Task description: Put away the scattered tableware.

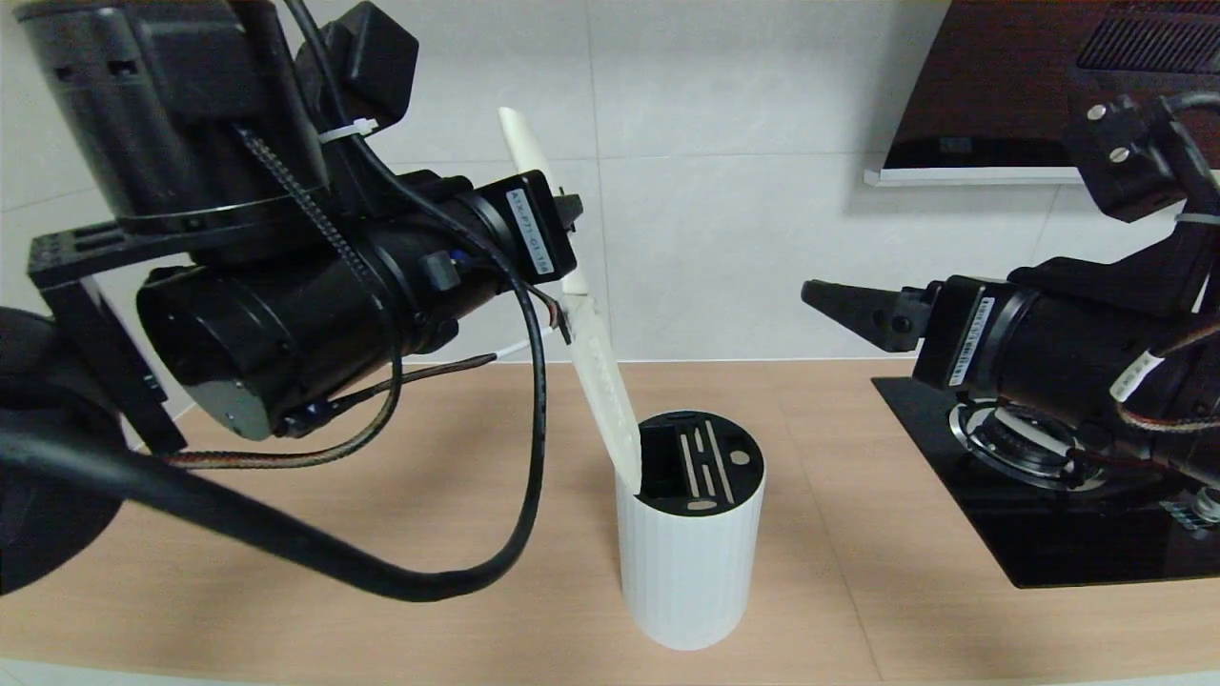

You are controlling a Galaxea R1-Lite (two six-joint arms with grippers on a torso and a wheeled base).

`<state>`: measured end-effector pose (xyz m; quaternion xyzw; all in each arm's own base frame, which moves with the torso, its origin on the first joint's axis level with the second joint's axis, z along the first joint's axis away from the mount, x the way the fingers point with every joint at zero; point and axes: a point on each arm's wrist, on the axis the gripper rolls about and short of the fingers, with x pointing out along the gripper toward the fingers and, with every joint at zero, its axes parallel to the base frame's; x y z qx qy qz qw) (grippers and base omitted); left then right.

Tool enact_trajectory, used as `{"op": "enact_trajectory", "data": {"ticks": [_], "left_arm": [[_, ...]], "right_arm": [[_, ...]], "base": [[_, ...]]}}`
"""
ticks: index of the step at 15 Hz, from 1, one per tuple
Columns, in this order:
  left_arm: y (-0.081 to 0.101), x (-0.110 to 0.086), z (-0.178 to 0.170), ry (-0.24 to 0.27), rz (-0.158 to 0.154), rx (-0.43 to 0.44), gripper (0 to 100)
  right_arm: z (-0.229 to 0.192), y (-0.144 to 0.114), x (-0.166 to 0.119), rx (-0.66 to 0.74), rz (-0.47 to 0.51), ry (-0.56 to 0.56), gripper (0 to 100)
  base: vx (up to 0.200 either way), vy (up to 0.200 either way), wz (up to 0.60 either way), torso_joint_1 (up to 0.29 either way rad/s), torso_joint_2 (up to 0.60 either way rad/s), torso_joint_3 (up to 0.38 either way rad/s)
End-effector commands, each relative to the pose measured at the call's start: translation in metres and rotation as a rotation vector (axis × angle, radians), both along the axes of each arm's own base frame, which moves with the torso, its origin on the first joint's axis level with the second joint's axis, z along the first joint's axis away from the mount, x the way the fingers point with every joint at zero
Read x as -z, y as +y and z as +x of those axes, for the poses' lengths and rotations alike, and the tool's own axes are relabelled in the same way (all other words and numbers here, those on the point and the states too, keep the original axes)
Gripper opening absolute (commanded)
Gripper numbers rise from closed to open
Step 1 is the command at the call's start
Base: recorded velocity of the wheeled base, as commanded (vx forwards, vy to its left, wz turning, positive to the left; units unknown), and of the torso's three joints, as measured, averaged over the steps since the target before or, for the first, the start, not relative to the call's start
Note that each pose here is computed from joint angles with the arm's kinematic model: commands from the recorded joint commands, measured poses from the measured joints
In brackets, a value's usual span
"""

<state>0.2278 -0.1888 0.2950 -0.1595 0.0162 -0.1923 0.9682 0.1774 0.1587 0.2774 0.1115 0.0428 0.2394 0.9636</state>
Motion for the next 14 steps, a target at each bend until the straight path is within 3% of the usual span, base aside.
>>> {"op": "enact_trajectory", "data": {"ticks": [1, 2, 4, 5, 8, 9, 14], "left_arm": [[-0.016, 0.003, -0.001, -0.007, 0.021, -0.023, 0], [-0.017, 0.002, -0.003, -0.017, 0.038, -0.056, 0], [-0.026, -0.006, -0.01, -0.066, 0.027, -0.11, 0], [-0.037, 0.0, -0.009, -0.074, 0.047, -0.167, 0], [-0.064, 0.02, 0.013, -0.087, 0.039, -0.289, 0], [-0.068, 0.025, 0.016, -0.083, 0.057, -0.314, 0], [-0.076, 0.038, 0.02, -0.067, 0.093, -0.315, 0]], "right_arm": [[0.002, -0.007, -0.003, 0.023, 0.009, -0.01, 100], [0.003, -0.007, -0.002, 0.024, 0.005, -0.005, 100], [0.005, -0.005, 0.0, 0.026, -0.001, 0.002, 100], [0.006, -0.005, 0.002, 0.026, -0.004, 0.005, 100], [0.005, -0.005, 0.002, 0.026, -0.006, 0.007, 100], [0.005, -0.005, 0.002, 0.026, -0.005, 0.006, 100], [0.007, -0.004, 0.004, 0.026, -0.012, 0.013, 100]], "base": [[0.0, 0.0, 0.0, 0.0, 0.0, 0.0], [0.0, 0.0, 0.0, 0.0, 0.0, 0.0], [0.0, 0.0, 0.0, 0.0, 0.0, 0.0], [0.0, 0.0, 0.0, 0.0, 0.0, 0.0], [0.0, 0.0, 0.0, 0.0, 0.0, 0.0], [0.0, 0.0, 0.0, 0.0, 0.0, 0.0], [0.0, 0.0, 0.0, 0.0, 0.0, 0.0]]}}
